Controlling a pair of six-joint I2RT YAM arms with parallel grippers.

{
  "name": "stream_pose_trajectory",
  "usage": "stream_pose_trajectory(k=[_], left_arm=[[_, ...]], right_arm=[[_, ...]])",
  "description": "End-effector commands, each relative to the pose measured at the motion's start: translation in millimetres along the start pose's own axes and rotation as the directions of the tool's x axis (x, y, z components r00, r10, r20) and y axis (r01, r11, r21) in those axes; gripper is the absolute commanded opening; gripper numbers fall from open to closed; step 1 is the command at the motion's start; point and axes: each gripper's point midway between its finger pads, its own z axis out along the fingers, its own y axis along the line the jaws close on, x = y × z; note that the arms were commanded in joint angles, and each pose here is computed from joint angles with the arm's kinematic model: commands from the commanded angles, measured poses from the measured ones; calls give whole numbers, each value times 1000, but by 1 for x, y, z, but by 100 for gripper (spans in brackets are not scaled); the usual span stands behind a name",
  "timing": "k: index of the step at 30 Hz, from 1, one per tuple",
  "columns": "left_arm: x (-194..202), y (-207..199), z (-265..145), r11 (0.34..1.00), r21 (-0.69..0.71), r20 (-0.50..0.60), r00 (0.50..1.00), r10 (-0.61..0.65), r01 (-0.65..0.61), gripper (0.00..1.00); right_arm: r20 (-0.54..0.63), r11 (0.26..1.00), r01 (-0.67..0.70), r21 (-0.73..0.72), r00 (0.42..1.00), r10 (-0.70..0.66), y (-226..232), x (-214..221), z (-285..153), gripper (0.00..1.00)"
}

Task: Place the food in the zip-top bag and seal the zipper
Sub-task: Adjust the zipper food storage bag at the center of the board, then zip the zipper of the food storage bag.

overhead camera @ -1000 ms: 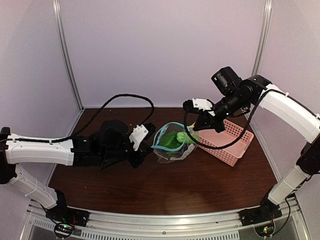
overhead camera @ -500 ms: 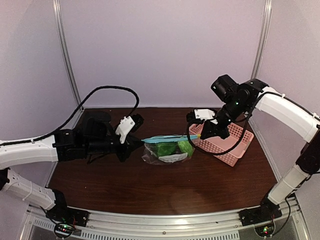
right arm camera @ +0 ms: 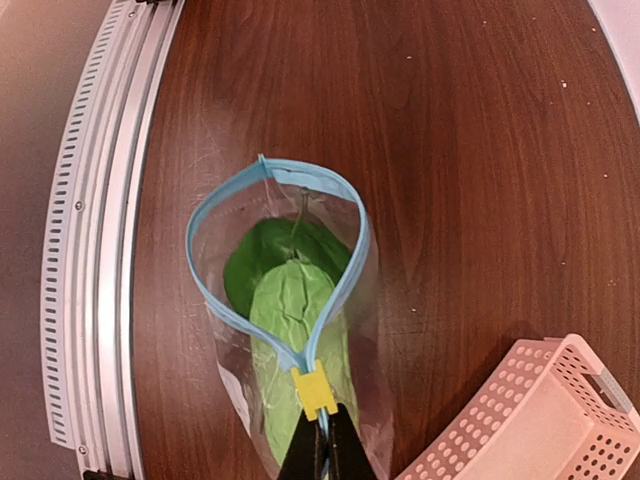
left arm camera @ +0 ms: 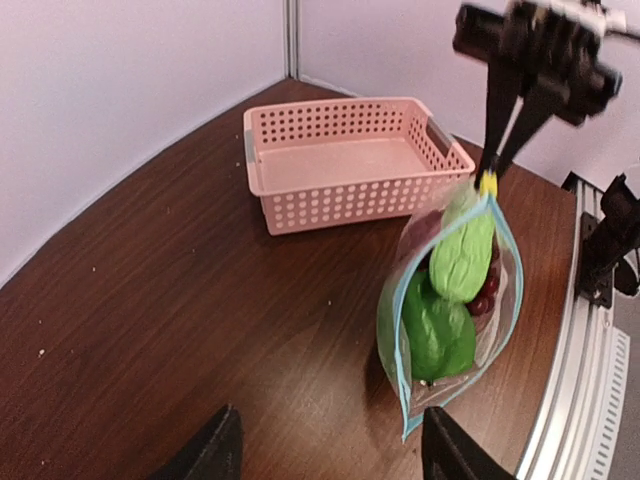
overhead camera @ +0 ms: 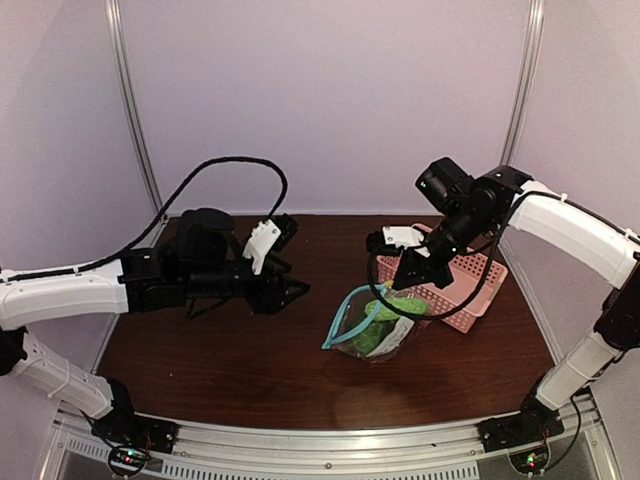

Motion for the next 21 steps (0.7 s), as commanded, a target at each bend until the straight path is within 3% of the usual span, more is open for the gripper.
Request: stream_pose_trajectory(k=[1,4,9,15,21], left_arm=[[-68,-9,13,998,59,163,986,-43,33,65],[-69,-26,44,990,140,120,993,7,-24,74],[-59,-46,76,973,216,118,991,56,-80,74],[-29,-46,87,972,217,93,993,72,-90,73],[-56,-67,55,934,301,261,958,116,-195,70]], right_arm=[[42,999,-5,-46,999,6,16,-13,15,0],[33,999,-11,-50,999,12,17,-18,20,0],[20,997,-31,-69,999,33,16,-19,25,0],[51,995,-38,-97,998,43,21,-25,23,0],[32,992,-50,-119,998,54,24,-23,25,0]])
